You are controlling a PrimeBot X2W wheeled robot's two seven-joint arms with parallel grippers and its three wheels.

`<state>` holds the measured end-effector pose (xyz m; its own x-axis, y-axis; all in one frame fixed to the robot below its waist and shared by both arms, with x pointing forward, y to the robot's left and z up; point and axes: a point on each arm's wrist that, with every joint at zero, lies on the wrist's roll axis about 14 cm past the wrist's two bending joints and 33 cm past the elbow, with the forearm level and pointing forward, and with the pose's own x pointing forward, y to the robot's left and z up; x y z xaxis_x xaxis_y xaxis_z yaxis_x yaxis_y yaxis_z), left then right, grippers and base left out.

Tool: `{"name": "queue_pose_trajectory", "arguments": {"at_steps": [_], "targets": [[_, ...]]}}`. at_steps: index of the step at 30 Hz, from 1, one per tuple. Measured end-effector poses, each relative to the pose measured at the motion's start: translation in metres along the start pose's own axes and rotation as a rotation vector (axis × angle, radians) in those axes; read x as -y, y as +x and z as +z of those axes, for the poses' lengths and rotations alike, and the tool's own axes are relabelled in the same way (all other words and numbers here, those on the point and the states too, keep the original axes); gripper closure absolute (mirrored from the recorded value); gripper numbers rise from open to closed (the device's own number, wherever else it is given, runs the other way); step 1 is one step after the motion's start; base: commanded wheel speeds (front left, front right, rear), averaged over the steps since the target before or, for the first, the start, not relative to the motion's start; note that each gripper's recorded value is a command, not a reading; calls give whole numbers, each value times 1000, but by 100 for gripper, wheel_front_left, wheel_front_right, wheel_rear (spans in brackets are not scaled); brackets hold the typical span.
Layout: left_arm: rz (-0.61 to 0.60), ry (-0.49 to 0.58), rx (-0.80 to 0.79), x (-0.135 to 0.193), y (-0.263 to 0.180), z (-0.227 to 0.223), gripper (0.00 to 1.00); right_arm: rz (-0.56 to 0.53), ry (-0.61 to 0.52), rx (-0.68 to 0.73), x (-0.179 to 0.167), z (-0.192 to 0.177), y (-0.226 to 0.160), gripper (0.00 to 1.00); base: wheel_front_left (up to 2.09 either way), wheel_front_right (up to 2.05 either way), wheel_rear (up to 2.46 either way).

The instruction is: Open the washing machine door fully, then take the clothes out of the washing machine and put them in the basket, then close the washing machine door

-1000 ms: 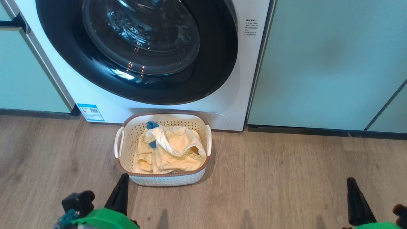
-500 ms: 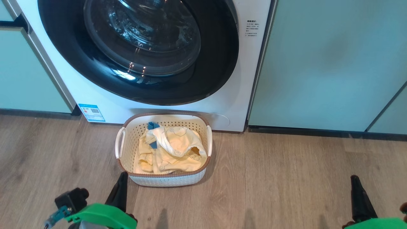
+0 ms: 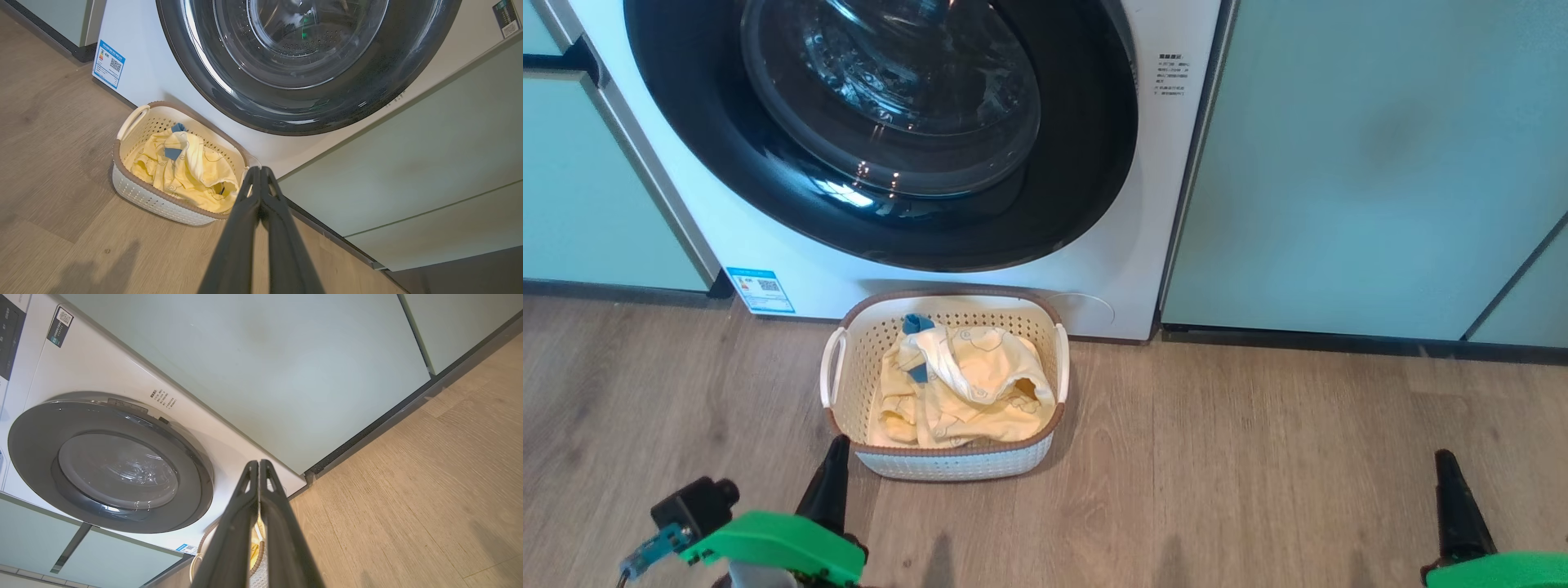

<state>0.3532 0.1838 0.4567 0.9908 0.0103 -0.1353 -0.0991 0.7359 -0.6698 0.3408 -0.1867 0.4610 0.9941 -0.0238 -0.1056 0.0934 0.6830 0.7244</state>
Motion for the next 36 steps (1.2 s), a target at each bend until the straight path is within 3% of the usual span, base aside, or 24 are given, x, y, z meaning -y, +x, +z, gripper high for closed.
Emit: {"name": "queue_pose_trajectory", "arguments": {"at_steps": [36], "targets": [[7,-423,-11,0,8,7,100,-15,391,2,0,10,16,100,0,0,0]]}}
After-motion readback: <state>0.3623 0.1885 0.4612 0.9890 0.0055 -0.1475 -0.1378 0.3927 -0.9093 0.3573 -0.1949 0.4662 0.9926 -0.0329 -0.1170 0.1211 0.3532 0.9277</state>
